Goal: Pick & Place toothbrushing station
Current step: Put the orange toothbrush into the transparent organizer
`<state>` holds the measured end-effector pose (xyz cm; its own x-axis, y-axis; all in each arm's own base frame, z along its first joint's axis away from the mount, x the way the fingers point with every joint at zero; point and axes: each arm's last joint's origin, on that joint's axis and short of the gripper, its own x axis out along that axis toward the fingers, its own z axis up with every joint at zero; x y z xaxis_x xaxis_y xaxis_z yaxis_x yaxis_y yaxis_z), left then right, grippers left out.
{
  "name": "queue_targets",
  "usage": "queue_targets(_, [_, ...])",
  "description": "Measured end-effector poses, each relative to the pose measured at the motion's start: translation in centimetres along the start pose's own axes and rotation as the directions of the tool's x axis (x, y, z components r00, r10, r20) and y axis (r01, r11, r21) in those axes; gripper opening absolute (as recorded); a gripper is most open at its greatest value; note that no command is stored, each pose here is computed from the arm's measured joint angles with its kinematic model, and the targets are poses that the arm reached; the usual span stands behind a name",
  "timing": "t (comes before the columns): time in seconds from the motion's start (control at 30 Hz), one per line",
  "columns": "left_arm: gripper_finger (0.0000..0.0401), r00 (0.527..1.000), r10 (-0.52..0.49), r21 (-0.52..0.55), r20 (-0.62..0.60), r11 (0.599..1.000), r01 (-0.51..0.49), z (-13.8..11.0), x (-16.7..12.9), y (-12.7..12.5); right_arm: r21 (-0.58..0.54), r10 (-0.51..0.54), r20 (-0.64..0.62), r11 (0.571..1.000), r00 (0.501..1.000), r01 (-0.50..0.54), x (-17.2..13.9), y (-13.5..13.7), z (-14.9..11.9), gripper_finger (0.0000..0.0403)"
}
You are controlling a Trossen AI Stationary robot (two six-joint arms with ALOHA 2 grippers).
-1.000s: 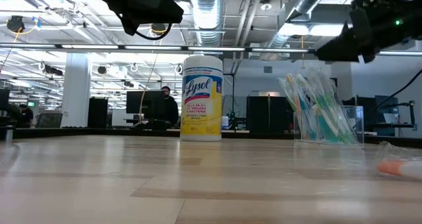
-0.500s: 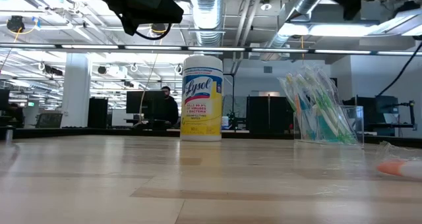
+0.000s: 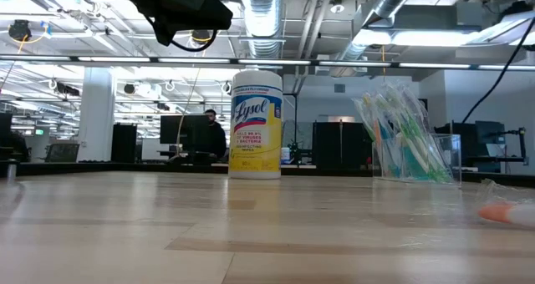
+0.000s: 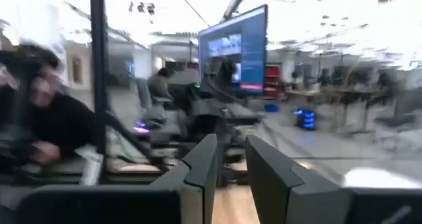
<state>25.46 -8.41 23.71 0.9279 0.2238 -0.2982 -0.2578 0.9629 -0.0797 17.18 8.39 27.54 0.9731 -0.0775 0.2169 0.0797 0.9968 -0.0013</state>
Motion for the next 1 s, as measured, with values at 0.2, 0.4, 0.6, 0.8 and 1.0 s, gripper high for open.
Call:
queue_targets(0.2, [0.0067, 1.0, 0.0, -0.001, 0.0, 1.0, 0.0, 0.0, 0.0, 0.0, -0.01, 0.058, -0.161, 0.998, 0.985, -0.06, 4.1, 1.2, -0.7, 0.0071])
queue_targets(0.4, [0.0067, 1.0, -0.005, -0.001, -0.001, 1.0, 0.005, 0.0, 0.0, 0.0, -0.064, 0.033, -0.233, 0.997, 0.972, -0.049, 5.3, 2.6, -2.5, 0.0071])
queue_targets(0.6, [0.0067, 1.0, -0.008, 0.0, -0.002, 1.0, 0.008, 0.0, 0.0, -0.1, -0.046, 0.047, -0.233, 0.997, 0.971, -0.06, 5.2, 2.7, -2.3, 0.0071])
queue_targets(0.8, [0.0067, 1.0, -0.008, 0.0, -0.002, 1.0, 0.008, 0.0, 0.0, -0.1, -0.052, 0.034, -0.227, 0.998, 0.973, -0.047, 5.1, 2.8, -2.2, 0.0071])
queue_targets(1.0, [0.0067, 1.0, -0.008, -0.001, -0.001, 1.0, 0.008, 0.0, 0.0, -0.1, -0.047, 0.038, -0.271, 0.997, 0.962, -0.053, 5.0, 2.8, -2.7, 0.0071])
